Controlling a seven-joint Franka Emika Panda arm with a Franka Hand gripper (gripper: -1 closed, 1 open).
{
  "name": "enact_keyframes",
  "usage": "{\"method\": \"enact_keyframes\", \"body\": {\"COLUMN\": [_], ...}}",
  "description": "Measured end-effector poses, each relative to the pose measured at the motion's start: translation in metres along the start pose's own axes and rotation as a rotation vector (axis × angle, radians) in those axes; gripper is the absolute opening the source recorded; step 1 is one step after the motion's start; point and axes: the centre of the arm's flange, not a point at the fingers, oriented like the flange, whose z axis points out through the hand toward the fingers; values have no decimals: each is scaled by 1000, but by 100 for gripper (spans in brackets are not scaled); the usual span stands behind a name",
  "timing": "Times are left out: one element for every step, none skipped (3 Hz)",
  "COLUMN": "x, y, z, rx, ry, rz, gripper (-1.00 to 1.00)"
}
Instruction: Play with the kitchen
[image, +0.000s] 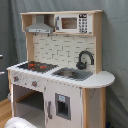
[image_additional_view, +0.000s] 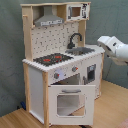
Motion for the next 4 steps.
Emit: {"method": "enact_keyframes", "body": {"x": [-13, -15, -27, -42], "y": [7, -4, -13, -20], "z": [15, 37, 73, 107], "rx": [87, 210, 328, 447], "ry": [-35, -67, -118, -150], "rz": [-49, -101, -141, -170], "gripper": [100, 100, 100, 100]}}
